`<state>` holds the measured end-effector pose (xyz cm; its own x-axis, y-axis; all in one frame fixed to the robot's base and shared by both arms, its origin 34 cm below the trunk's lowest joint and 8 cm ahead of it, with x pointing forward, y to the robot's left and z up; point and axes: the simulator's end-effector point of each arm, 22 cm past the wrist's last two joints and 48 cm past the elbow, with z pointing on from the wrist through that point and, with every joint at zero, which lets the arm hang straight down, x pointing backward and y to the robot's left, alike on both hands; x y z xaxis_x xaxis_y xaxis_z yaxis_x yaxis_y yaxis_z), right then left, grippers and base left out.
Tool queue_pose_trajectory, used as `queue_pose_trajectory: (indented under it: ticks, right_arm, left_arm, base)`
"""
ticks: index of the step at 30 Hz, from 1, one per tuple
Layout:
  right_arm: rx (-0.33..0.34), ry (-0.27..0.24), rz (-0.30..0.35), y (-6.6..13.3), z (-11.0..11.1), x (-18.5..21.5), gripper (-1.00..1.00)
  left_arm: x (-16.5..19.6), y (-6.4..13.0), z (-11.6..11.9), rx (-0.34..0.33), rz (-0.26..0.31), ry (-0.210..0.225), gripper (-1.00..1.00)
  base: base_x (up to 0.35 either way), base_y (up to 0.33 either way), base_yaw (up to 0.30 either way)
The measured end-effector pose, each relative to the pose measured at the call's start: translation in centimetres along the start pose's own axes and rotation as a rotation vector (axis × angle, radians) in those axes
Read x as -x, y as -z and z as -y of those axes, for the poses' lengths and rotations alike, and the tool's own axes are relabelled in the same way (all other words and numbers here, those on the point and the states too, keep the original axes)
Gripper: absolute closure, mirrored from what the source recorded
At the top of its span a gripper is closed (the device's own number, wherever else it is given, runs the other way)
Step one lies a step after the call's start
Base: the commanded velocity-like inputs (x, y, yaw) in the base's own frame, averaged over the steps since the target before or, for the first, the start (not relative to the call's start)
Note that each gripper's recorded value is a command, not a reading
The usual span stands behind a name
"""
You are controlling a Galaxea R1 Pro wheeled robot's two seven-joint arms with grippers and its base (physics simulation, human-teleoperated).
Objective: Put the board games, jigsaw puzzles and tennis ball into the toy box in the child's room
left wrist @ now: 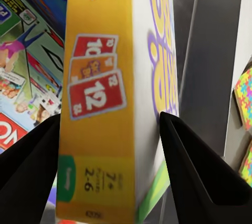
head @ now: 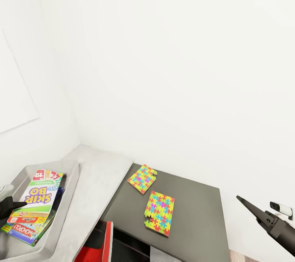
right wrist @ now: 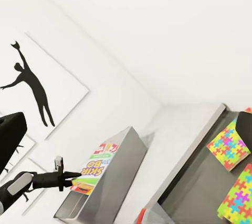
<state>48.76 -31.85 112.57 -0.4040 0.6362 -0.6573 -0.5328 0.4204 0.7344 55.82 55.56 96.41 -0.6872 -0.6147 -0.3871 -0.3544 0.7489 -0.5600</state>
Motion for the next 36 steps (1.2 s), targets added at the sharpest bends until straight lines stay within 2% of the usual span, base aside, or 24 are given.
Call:
queue_pose_trajectory:
  ticks: [11,12,31,36]
  right_arm:
    - [-0.005,-0.004,-0.001,0.0,0.2,-0.1,-1.0]
    - [-0.005,-0.004,-0.001,0.0,0.2,-0.1,-1.0]
    - [-0.004,-0.005,0.0,0.0,0.2,-0.1,-1.0]
    - [-0.001,-0.003,0.002,0.0,0.1,-0.1,-1.0]
  left_arm:
    - [-0.1,-0.1,-0.2,0.004,-0.003,0.002,1.0]
    - [0.0,-0.1,-0.2,0.004,-0.003,0.002,-1.0]
    - [0.6,0.4,0.2,-0.021,0.014,0.008,-1.0]
    - [1.2,1.0,2.2,-0.118,0.032,0.015,-1.0]
  base:
    - [0.0,0.0,0.0]
    - [0.0,0.0,0.0]
    - [0.0,0.0,0.0]
    - [0.0,0.0,-0.062]
